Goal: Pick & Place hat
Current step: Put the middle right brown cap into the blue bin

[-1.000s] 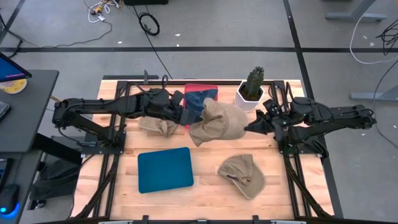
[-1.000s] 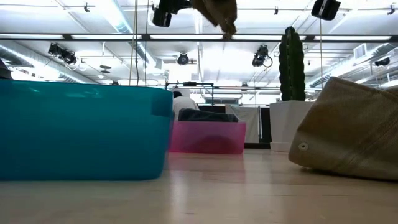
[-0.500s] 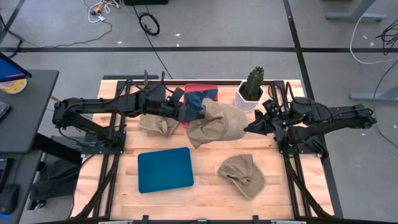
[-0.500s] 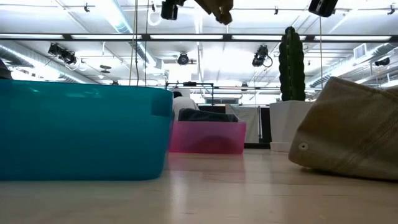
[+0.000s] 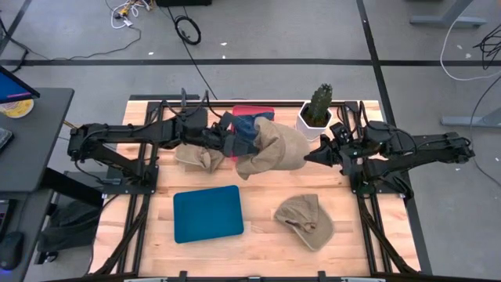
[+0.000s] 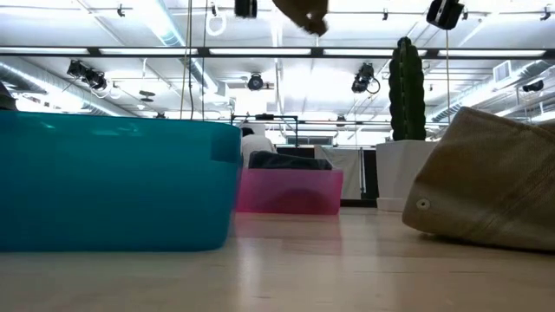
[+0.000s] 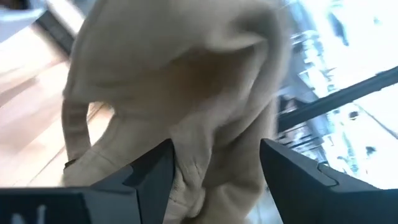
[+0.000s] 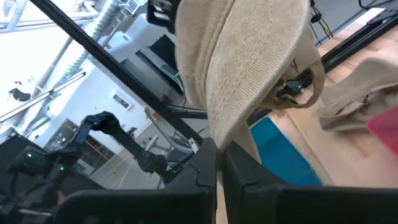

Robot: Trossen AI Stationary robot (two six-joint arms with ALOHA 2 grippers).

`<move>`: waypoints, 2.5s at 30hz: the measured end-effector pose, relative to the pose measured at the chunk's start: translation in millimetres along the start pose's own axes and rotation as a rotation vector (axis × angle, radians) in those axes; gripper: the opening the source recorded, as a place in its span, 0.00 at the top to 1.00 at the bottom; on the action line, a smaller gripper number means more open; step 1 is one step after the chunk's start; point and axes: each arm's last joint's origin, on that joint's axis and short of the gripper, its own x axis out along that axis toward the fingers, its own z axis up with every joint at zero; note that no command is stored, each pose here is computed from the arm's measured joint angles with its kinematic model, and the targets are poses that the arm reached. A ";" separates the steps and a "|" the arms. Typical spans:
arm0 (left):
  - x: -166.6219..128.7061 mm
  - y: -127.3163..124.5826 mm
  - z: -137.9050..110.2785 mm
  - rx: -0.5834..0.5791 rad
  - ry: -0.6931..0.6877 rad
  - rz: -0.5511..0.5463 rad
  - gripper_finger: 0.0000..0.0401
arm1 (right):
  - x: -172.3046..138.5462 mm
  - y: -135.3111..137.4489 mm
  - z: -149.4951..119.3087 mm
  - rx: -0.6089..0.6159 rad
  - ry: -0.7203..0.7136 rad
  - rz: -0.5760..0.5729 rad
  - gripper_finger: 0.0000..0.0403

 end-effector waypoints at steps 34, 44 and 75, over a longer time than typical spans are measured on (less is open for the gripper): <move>12.4 3.8 -1.0 0.105 0.017 -0.060 0.41 | 7.2 0.8 2.2 -0.001 -0.026 0.027 0.99; 12.9 3.2 -0.5 0.101 0.011 -0.070 0.80 | 12.0 -1.9 0.2 0.003 -0.008 0.010 0.99; -15.3 -33.5 6.5 0.113 0.049 -0.340 0.99 | 8.4 -4.5 0.5 -0.028 -0.051 -0.071 0.94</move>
